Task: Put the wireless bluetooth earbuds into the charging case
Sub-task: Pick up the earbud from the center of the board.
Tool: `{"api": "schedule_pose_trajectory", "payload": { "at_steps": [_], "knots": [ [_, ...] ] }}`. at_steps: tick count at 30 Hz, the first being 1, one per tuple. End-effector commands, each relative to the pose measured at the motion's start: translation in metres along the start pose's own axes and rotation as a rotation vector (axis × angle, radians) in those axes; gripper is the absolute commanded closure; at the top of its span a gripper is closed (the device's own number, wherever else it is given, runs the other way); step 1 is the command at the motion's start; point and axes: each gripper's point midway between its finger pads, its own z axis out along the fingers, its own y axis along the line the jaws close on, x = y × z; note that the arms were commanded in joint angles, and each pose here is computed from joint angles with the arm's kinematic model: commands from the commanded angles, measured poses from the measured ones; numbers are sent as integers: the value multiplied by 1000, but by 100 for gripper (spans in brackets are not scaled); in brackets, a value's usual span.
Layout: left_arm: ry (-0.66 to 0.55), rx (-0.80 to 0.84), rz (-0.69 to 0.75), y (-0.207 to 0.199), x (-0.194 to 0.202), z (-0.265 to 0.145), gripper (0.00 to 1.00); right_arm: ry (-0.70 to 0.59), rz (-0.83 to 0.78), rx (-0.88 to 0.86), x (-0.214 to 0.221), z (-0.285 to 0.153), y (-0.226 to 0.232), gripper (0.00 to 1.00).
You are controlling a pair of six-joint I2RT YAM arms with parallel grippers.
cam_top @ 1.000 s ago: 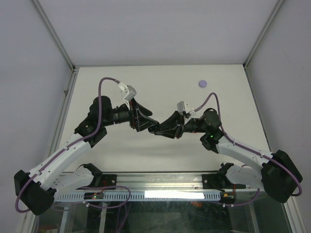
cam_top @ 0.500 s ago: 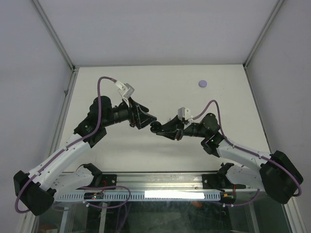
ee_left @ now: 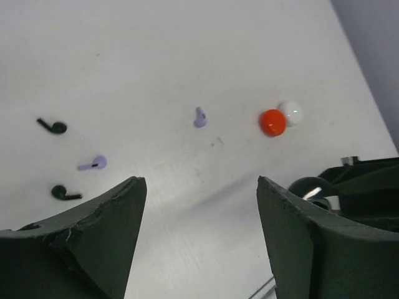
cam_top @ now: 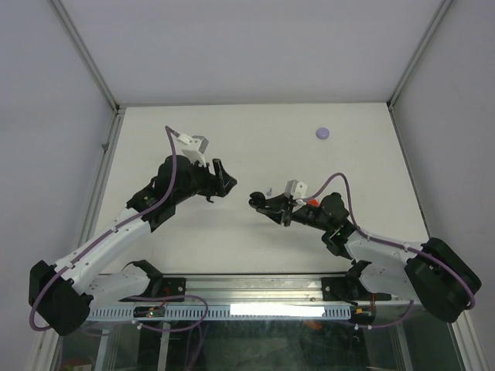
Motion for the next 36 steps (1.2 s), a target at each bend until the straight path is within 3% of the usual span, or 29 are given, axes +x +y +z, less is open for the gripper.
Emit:
{"api": "schedule_pose_trajectory", "payload": {
  "at_steps": [1, 12, 21, 36],
  "knots": [
    [38, -250, -66, 52, 18, 6, 28, -87, -95, 105, -21, -1, -19, 100],
    [220, -561, -82, 127, 66, 19, 40, -95, -78, 185, -14, -6, -31, 100],
    [329, -639, -48, 158, 85, 40, 53, -92, -71, 182, -12, -5, -30, 100],
    [447, -646, -19, 171, 105, 64, 64, -80, -64, 186, -8, -3, -32, 100]
  ]
}}
